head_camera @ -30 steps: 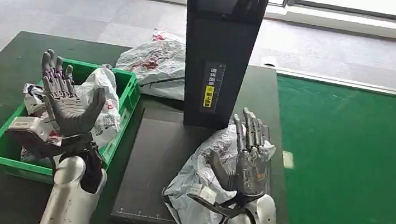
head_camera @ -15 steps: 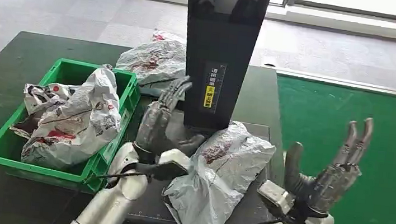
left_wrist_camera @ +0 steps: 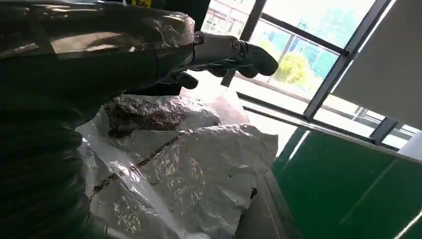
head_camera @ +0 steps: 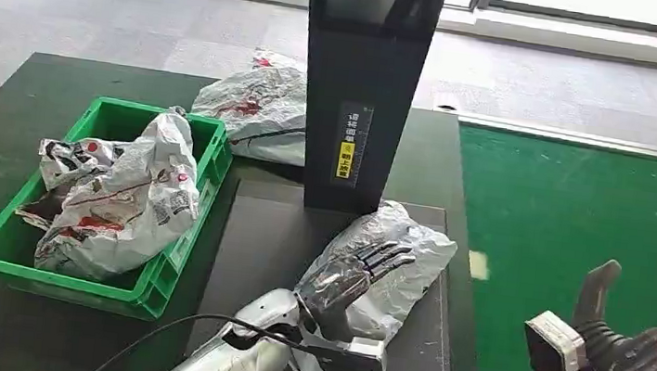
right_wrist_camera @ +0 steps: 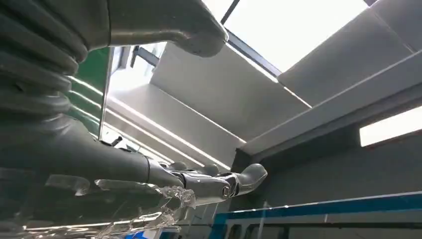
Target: Moved the parcel from conveyor to table for the left to box.
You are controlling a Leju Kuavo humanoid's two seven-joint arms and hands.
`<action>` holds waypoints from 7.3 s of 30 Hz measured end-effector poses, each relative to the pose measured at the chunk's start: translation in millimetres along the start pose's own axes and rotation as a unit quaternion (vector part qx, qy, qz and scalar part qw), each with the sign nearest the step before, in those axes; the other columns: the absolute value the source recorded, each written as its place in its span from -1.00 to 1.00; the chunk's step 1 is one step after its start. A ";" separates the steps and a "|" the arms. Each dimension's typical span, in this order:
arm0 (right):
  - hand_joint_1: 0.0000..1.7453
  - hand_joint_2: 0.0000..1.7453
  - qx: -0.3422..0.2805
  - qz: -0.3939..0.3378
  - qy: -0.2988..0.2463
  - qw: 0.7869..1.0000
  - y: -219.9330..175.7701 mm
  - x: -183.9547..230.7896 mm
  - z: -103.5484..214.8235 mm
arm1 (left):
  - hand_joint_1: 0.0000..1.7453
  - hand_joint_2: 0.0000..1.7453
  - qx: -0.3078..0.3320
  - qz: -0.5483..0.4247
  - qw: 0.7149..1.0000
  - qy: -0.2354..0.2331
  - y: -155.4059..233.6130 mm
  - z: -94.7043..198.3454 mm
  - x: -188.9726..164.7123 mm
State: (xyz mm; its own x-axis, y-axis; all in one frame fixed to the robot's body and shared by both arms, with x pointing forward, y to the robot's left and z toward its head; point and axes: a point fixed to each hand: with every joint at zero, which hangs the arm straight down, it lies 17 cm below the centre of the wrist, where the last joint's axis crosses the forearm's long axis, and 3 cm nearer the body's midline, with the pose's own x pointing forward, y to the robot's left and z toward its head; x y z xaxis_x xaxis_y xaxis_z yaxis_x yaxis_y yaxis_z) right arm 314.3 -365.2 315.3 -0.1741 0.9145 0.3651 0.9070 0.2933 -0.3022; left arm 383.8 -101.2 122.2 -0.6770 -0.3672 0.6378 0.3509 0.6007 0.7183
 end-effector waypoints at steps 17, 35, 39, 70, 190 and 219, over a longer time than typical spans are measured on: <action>-1.00 1.00 -0.005 0.008 0.000 1.000 -5.8 -3.5 -2.0 | -1.00 1.00 -0.023 0.001 1.000 0.006 -16.4 5.5 -3.9; -1.00 1.00 -0.017 0.009 0.000 1.000 -13.5 -3.8 -5.8 | 1.00 1.00 -0.142 -0.166 0.955 0.203 -52.1 29.7 -84.9; -1.00 1.00 -0.015 0.011 -0.002 1.000 -13.3 -3.0 -5.9 | 1.00 1.00 -0.175 -0.187 0.943 0.213 -62.8 38.0 -92.6; -1.00 1.00 -0.011 0.009 0.004 1.000 -13.6 -6.0 -0.5 | 1.00 1.00 0.313 -0.287 0.905 0.025 211.6 26.7 22.5; -1.00 1.00 0.372 0.422 0.370 0.739 40.3 -276.7 267.9 | -1.00 1.00 0.650 0.086 0.755 -0.019 360.7 250.7 4.4; 1.00 -1.00 0.409 0.433 0.417 0.687 29.6 -308.8 308.1 | -1.00 1.00 0.633 0.105 0.767 0.017 342.7 250.8 -26.9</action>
State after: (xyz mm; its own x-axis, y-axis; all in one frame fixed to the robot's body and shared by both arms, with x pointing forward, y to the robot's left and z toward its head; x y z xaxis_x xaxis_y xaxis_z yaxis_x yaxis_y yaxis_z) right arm 276.7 -553.0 -77.7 0.8837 0.4680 0.0116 -0.0454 0.1104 -0.9929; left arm 360.1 292.6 281.6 -0.6663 -0.1737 0.7252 -0.4742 0.8492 -0.2323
